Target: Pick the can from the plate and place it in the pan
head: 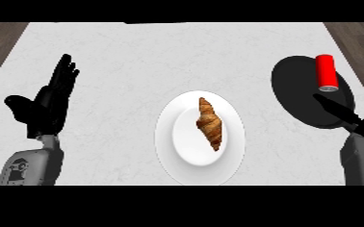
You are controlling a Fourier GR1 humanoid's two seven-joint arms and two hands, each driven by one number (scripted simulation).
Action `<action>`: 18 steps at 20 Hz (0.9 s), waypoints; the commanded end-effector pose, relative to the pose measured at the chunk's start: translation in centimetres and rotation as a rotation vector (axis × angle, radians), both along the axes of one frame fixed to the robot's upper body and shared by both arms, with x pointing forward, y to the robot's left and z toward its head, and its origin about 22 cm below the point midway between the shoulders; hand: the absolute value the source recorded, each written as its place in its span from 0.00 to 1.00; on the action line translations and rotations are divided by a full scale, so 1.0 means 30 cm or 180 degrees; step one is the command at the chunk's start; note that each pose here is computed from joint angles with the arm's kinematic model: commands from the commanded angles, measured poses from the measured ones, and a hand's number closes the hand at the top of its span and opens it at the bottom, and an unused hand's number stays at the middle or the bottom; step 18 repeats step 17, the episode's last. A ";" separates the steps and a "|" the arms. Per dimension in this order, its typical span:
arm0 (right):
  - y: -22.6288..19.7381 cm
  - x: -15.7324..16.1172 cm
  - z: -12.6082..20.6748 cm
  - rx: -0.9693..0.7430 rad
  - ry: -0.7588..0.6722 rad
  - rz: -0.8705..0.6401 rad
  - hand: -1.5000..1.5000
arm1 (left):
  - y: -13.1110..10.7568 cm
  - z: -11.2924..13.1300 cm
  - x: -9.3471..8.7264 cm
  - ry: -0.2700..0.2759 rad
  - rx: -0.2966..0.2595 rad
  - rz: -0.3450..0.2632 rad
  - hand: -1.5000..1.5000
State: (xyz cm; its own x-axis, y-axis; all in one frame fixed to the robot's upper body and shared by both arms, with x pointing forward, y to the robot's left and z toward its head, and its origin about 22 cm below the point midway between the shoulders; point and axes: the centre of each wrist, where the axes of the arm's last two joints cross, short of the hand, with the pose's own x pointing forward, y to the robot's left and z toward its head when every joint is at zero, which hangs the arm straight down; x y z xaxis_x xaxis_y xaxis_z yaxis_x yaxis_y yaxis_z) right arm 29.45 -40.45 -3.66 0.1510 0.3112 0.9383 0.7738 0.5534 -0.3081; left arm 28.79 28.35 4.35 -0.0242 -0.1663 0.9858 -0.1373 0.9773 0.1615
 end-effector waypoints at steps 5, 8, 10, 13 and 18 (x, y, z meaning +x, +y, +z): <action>0.079 -0.196 0.058 -0.0037 -0.0303 0.0293 0.00 | 0.025 -0.003 -0.024 -0.0010 0.0045 0.0135 0.50; 0.149 -0.318 0.042 -0.0004 -0.0339 0.0282 0.00 | 0.062 -0.008 -0.025 0.0026 0.0005 0.0103 0.50; 0.162 -0.399 0.087 -0.0009 -0.0309 0.0324 0.00 | -0.022 0.020 -0.009 -0.0040 -0.0026 0.0029 0.50; 0.236 -0.484 0.138 0.0112 -0.0270 0.0364 0.00 | 0.054 0.022 0.011 0.0006 0.0055 0.0072 0.50; 0.314 -0.602 0.258 0.0047 -0.0087 0.0244 0.00 | -0.012 0.033 0.011 -0.0002 0.0014 -0.0043 0.50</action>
